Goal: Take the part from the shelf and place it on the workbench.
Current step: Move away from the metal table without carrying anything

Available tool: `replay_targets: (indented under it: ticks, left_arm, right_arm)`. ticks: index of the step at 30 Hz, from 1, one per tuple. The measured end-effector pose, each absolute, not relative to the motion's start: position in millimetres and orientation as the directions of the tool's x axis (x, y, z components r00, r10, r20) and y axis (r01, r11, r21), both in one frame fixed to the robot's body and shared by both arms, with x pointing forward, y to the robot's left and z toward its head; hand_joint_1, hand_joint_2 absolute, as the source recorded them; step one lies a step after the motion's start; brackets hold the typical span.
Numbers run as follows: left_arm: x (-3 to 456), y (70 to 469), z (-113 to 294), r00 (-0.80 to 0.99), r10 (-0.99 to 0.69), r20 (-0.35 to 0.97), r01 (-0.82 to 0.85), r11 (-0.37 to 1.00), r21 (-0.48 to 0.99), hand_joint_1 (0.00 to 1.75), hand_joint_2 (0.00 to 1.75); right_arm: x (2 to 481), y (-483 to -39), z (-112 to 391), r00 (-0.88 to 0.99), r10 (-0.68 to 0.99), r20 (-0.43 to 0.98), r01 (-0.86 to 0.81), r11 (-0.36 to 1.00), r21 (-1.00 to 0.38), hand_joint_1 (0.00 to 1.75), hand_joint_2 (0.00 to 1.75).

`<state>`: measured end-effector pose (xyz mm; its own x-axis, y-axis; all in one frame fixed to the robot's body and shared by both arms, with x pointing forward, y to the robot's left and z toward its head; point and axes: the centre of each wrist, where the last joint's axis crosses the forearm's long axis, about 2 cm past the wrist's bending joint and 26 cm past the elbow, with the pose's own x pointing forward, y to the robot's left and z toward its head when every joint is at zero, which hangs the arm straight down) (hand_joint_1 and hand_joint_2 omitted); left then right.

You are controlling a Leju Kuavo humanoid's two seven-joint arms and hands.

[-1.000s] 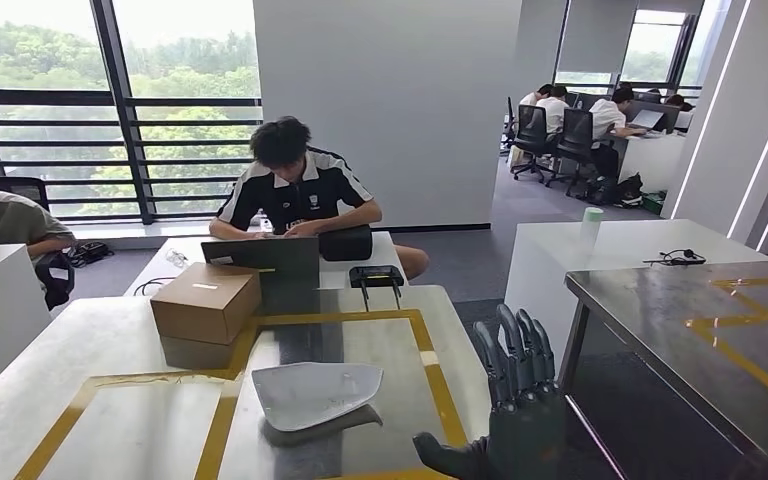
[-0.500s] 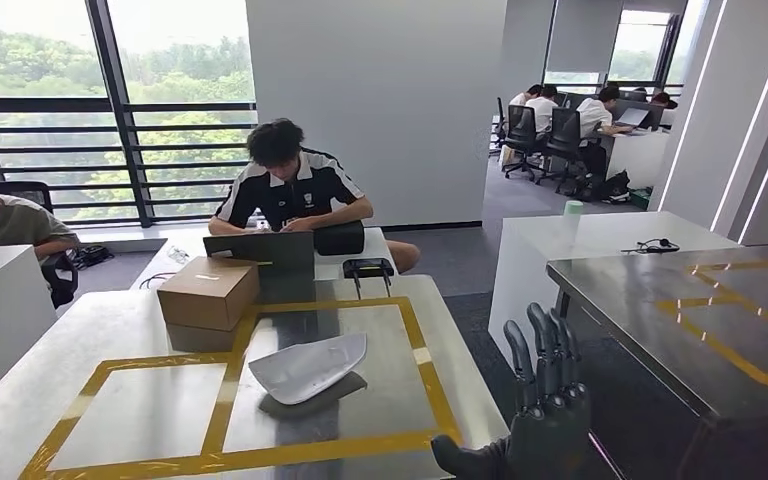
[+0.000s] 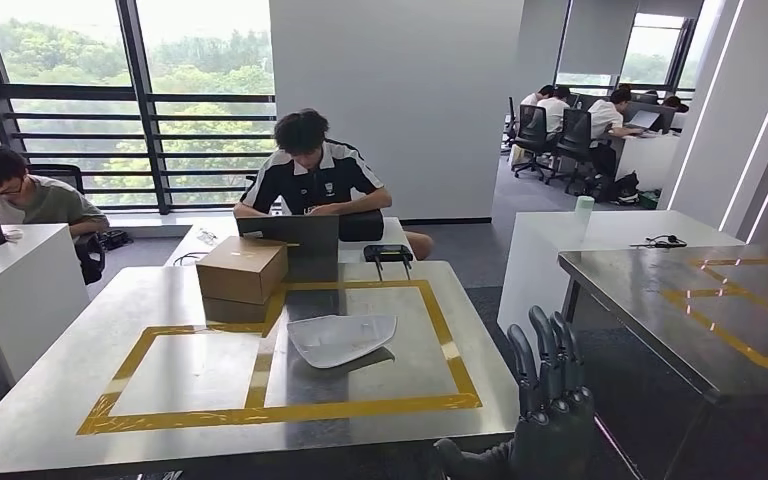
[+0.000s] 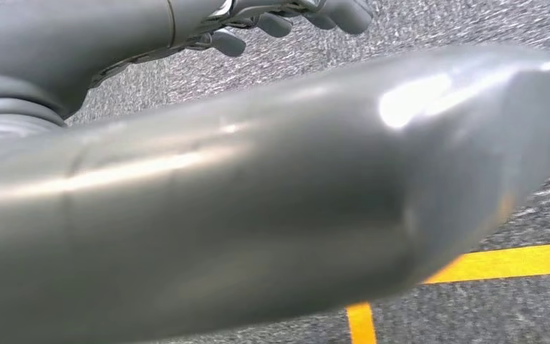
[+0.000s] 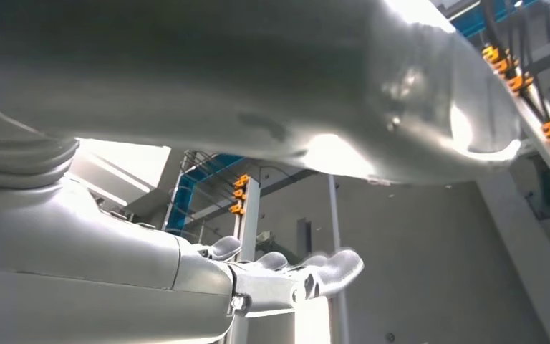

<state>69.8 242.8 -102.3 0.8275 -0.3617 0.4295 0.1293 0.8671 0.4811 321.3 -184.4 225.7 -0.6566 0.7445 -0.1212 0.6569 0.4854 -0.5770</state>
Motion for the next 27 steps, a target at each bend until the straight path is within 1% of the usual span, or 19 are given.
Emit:
replay_targets:
  ticks: [12, 19, 21, 27]
  left_arm:
    - [69.9, 242.1, -102.2, 0.823, -0.366, 0.434, 0.132, 0.867, 0.480, 0.00, 0.00]
    - [68.7, 245.5, -102.7, 0.822, -0.374, 0.430, 0.139, 0.863, 0.486, 0.00, 0.00]
    - [68.7, 246.0, -102.8, 0.822, -0.374, 0.429, 0.139, 0.863, 0.486, 0.00, 0.00]
    - [67.3, 245.5, -103.0, 0.825, -0.370, 0.428, 0.135, 0.864, 0.485, 0.00, 0.00]
  right_arm:
    - [326.0, -186.8, 231.9, -0.658, 0.737, -0.155, 0.674, 0.485, -0.557, 0.00, 0.00]
    - [324.2, -183.3, 230.5, -0.653, 0.744, -0.142, 0.674, 0.485, -0.557, 0.00, 0.00]
    - [322.9, -183.4, 227.9, -0.654, 0.747, -0.120, 0.665, 0.493, -0.561, 0.00, 0.00]
    - [324.5, -186.8, 222.4, -0.642, 0.766, 0.018, 0.618, 0.532, -0.578, 0.00, 0.00]
